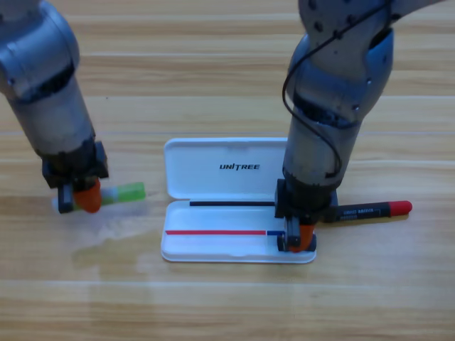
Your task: Clean up eraser and pencils
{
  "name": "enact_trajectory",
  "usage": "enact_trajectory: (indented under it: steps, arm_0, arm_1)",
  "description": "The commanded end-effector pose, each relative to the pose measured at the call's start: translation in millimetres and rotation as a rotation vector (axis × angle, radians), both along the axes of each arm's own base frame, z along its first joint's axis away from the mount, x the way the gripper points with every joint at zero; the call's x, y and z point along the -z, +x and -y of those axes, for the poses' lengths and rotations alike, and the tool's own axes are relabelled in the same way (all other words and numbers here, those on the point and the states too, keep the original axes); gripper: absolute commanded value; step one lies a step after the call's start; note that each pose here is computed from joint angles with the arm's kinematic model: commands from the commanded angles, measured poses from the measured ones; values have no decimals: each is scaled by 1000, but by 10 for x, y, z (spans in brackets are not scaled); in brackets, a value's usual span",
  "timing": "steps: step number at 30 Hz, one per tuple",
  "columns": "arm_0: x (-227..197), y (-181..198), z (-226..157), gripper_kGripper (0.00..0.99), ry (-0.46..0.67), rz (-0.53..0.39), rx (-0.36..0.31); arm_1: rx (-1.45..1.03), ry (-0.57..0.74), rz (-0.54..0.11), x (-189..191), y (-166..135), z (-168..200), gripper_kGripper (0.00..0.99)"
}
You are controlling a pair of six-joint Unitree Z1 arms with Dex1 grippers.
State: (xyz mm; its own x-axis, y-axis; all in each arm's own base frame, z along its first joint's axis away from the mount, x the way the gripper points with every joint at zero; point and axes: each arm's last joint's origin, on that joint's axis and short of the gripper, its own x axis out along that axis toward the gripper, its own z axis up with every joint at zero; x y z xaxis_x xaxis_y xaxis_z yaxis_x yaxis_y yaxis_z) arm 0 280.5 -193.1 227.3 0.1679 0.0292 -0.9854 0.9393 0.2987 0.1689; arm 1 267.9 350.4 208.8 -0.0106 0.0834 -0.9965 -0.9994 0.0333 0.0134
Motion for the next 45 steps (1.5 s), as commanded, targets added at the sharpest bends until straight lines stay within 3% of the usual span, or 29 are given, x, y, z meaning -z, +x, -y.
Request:
enact_trajectory:
  steps: [1, 2, 6, 7, 8, 17, 23, 30, 35, 40, 45]
  arm_0:
    - [-171, -55, -17, 0, 7, 25, 12]
    - [-181, -63, -17, 0, 7, 27, 13]
    - [-206, -74, -26, 0, 7, 33, 13]
    - [-211, -75, -28, 0, 7, 35, 13]
    - [-211, -75, -28, 0, 7, 35, 13]
    - [-386, -112, 24, 0, -15, 72, 31]
    - [-684, -180, 230, 0, -47, 120, 81]
    - [-942, -342, 491, 0, -105, 155, 161]
    - [-1018, -402, 598, 0, -147, 160, 180]
    - [-985, -457, 696, 0, -184, 118, 212]
    - [-833, -492, 846, 0, -189, 63, 248]
  arm_1:
    - [-36, -40, -34, 277, -54, -122, 0]
    - [-36, -40, -32, 270, -54, -121, 17]
    - [-35, -45, -11, 219, -58, -99, 733]
    - [-35, -38, -5, 175, -65, -90, 842]
    - [-35, -30, 0, 120, -77, -74, 877]
    - [-15, 108, 90, -849, -388, 476, 979]
    - [23, 135, 107, -1087, -524, 978, 990]
    - [109, 103, 84, -861, -412, 1342, 990]
    - [193, 91, 153, -479, -62, 1483, 990]
    - [161, 43, 124, -155, 209, 1470, 990]
    - [73, 42, 125, -73, 360, 1420, 990]
